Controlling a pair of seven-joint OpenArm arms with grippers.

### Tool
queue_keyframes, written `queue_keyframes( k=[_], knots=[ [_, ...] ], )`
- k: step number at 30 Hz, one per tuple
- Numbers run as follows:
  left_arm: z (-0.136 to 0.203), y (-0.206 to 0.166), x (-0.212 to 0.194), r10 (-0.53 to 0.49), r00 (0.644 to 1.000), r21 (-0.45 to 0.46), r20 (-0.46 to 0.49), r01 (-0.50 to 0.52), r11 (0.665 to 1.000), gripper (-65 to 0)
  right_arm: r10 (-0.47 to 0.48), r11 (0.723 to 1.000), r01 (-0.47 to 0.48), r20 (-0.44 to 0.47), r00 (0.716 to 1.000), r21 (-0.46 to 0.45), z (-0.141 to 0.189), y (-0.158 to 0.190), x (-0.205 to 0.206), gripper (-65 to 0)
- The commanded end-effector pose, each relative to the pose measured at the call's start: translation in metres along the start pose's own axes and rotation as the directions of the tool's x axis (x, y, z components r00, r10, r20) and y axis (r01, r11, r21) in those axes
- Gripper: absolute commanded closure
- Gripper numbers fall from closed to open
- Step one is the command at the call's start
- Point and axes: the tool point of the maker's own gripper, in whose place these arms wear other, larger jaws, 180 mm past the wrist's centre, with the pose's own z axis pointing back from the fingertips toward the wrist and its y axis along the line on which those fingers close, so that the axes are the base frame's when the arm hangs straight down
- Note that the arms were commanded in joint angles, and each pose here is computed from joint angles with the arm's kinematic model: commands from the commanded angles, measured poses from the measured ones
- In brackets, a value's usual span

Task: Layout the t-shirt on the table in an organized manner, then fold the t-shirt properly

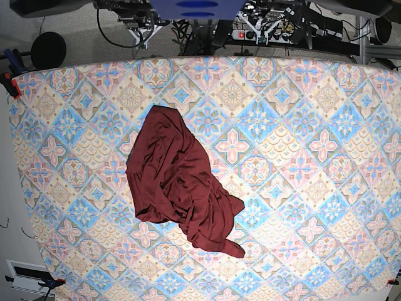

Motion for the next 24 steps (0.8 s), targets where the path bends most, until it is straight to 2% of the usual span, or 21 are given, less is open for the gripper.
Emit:
queue_keyframes(
  k=[1, 24],
  knots=[
    [0.0004, 0.003, -0.0016, -0.004, 1.0, 0.007, 0.002, 0.004, 1.0, 0.0, 0.006, 1.0, -0.006, -0.002, 1.0, -0.005, 0.0001, -0.0031, -0.0017, 0.0],
    [0.0013, 0.0092, -0.0066, -0.006, 1.0, 0.016, -0.003, 0.006, 1.0, 0.0, 0.006, 1.0, -0.006, -0.004, 1.0, -0.005, 0.0001, -0.0032, -0.0027, 0.0]
  ],
)
